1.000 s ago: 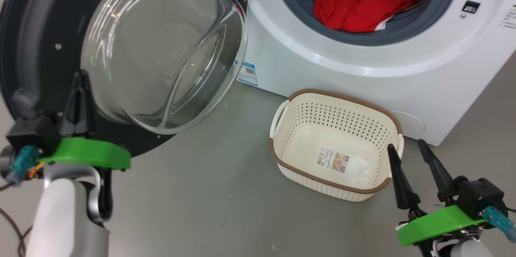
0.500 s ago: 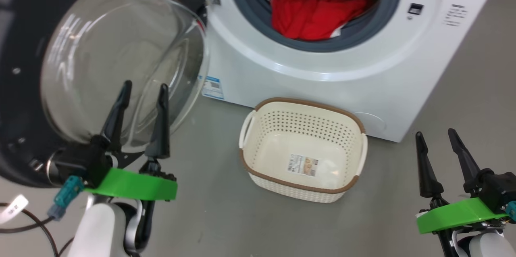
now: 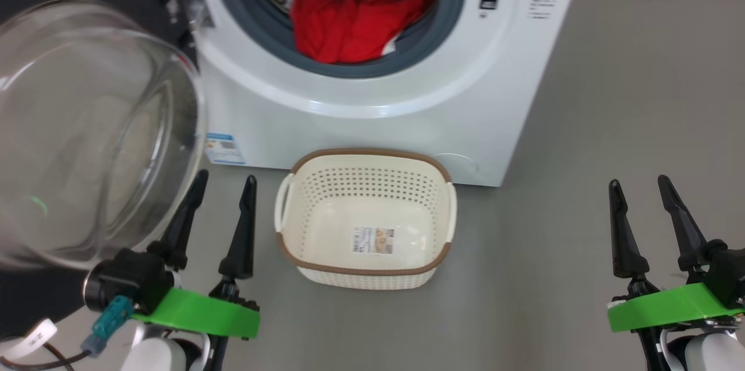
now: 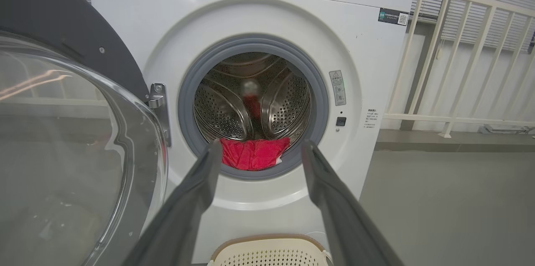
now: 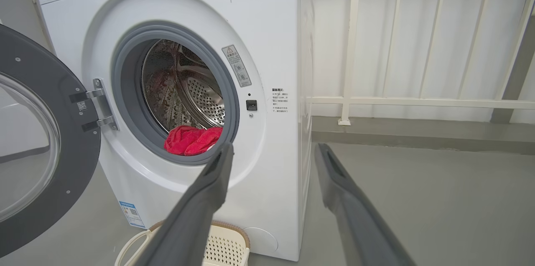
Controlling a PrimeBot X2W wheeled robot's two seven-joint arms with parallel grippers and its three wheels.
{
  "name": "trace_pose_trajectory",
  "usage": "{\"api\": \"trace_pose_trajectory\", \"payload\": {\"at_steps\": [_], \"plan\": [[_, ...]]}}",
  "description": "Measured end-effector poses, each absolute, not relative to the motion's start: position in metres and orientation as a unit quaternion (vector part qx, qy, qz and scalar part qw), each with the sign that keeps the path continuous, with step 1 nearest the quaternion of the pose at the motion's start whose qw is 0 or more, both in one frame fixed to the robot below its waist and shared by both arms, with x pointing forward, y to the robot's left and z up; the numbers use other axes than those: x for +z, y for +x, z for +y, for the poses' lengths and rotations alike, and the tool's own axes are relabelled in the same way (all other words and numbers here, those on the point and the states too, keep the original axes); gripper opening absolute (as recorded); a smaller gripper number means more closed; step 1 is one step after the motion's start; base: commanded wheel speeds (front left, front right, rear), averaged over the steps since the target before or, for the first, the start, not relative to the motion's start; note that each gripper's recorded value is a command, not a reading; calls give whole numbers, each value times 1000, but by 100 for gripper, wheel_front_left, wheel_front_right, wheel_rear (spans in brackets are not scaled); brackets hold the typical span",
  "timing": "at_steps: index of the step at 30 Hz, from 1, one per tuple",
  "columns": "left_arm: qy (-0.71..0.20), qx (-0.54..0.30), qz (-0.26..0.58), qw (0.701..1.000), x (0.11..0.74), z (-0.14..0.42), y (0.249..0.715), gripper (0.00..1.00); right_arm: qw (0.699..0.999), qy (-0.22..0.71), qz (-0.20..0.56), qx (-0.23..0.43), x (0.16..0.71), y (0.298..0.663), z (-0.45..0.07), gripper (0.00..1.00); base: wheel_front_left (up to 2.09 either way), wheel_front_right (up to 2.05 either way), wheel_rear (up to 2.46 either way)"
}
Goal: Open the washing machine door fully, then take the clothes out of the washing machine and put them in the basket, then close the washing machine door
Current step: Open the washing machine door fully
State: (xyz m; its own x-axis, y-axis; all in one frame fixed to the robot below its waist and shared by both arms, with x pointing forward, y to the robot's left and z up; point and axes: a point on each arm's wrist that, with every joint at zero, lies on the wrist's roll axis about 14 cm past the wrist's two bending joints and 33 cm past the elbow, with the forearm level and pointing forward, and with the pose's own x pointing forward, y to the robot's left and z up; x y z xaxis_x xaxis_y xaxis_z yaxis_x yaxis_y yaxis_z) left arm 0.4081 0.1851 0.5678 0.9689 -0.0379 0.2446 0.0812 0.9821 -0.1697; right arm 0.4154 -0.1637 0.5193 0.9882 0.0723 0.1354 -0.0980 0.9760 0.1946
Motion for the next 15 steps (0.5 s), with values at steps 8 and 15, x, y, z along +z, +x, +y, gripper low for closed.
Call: {"api": "trace_pose_trajectory", "payload": {"at_steps": [8,15], "plan": [[-98,-66,-90,989,546,157,411,100,992,87,-91,3,535,394,-195,100,0,0,0],[-99,-73,-68,990,530,145,406,100,991,92,-93,-35,535,373,-220,100,0,0,0]]}}
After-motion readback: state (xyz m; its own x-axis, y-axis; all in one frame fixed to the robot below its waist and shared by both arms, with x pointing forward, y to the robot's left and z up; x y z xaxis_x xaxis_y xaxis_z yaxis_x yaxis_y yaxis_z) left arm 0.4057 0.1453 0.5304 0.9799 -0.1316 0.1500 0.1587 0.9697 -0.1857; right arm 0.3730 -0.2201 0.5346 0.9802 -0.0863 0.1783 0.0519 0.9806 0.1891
